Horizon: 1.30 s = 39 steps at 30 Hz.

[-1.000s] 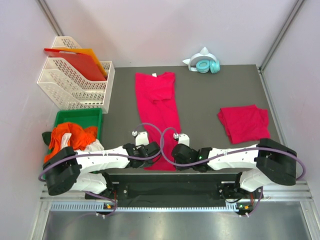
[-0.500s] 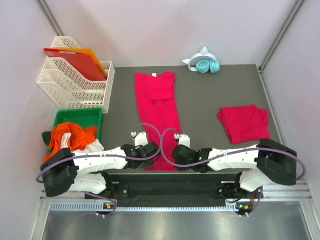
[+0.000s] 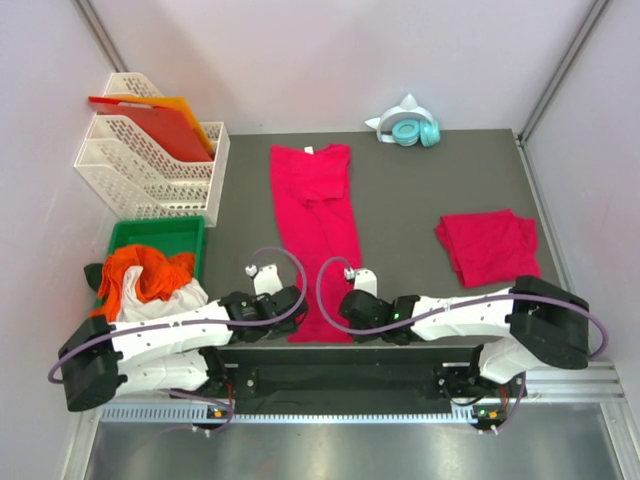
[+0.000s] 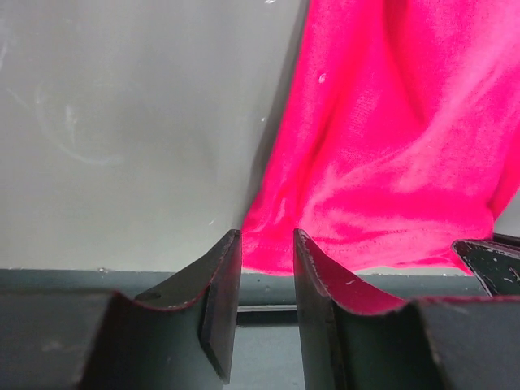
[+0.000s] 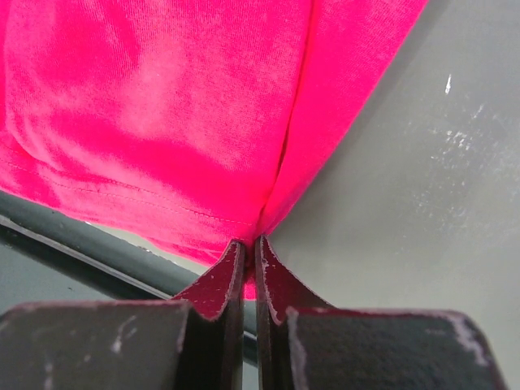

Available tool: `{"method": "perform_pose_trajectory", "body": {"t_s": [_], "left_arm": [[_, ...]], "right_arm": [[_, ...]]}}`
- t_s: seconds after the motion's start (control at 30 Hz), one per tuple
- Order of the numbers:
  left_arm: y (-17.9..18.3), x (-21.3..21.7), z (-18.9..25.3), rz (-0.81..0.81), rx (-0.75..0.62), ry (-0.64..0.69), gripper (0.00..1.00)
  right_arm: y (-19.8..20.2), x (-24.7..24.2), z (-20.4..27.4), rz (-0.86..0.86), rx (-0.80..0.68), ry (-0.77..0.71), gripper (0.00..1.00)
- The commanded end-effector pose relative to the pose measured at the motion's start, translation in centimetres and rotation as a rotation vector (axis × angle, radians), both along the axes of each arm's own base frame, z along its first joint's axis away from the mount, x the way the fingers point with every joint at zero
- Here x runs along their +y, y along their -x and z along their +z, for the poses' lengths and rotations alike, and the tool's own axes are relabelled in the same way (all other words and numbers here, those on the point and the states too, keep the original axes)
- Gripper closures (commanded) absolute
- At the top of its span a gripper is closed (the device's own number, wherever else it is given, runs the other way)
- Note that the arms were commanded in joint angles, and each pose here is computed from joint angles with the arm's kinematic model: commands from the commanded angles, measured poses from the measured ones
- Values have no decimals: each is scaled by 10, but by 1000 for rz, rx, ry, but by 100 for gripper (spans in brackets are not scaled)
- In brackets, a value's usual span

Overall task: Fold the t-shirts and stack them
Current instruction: Grab the bottom of the folded rectangular tshirt with both arms

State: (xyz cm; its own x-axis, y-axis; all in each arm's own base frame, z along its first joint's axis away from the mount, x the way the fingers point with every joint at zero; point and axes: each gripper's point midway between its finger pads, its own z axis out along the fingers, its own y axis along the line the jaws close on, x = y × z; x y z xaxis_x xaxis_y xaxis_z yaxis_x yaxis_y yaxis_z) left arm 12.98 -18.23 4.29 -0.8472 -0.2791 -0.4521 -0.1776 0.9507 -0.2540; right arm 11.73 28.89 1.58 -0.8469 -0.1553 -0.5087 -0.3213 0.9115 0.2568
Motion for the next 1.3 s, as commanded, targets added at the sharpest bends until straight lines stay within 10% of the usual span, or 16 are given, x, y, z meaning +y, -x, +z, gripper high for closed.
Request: {"method": "perform_pose_trajectory", "body": {"t_s": [0.0, 0.9, 1.07, 1.27], "left_arm": [[5, 13, -4, 28, 6, -18, 63], [18, -5, -41, -39, 92, 20, 65], [20, -1, -40, -33, 94, 21, 97], [21, 5, -30, -23, 81, 24, 100]], "right_arm": [[22, -23, -23, 61, 64, 140, 100], [22, -24, -22, 60, 69, 159, 100], [22, -26, -22, 56, 64, 157, 100], [20, -33, -11, 37, 6, 168, 100]]}}
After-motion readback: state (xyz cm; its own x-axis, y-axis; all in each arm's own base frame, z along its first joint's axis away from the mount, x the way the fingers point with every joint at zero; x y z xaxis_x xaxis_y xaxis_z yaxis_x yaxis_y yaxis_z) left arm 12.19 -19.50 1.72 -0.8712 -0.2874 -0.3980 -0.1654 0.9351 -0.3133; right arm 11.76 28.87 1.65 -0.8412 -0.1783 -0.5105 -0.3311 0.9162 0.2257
